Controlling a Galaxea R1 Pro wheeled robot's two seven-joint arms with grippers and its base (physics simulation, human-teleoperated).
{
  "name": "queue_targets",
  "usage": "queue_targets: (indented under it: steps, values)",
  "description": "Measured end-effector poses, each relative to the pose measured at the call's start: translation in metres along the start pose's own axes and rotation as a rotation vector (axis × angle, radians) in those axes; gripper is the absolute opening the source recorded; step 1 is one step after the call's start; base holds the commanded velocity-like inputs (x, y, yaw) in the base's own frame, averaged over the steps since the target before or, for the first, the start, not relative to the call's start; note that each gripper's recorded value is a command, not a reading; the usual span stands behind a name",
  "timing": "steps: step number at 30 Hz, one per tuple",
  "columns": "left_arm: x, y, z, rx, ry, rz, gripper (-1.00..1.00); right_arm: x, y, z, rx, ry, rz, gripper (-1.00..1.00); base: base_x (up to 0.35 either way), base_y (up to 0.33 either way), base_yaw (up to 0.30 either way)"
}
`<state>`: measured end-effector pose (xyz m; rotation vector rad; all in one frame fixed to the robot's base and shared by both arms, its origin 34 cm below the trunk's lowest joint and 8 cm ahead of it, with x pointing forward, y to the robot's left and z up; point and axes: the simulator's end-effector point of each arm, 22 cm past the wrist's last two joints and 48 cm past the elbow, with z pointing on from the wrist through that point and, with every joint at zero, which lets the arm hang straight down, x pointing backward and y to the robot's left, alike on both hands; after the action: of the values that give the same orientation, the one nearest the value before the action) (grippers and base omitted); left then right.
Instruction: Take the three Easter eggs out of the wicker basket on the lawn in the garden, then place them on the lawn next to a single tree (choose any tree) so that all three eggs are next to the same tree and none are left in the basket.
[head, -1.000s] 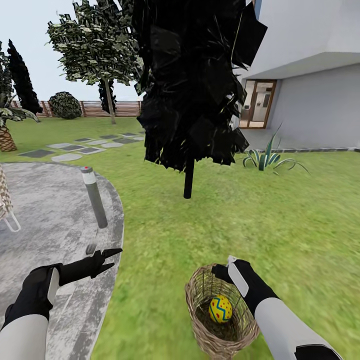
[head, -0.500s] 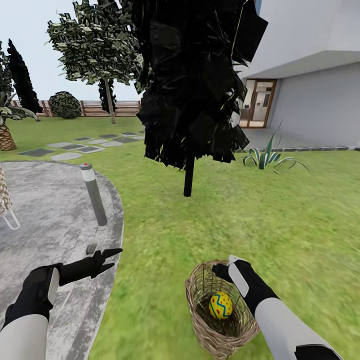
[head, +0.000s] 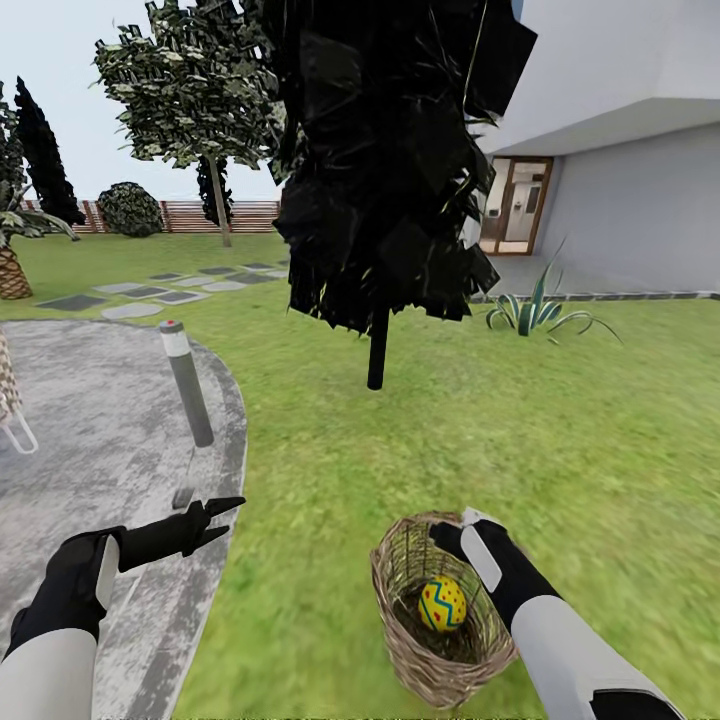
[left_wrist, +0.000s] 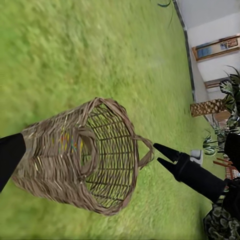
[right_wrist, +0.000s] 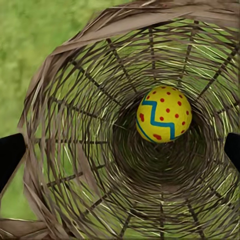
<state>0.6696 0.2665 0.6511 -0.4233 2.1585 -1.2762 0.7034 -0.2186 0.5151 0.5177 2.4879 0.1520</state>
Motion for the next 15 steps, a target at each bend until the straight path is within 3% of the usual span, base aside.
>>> queue_targets:
  steps: [15]
  values:
    - [0.016, 0.028, 0.008, 0.000, 0.000, 0.002, 1.00, 0.015, -0.010, 0.023, 0.002, -0.031, 0.011, 1.00, 0.000, 0.000, 0.000]
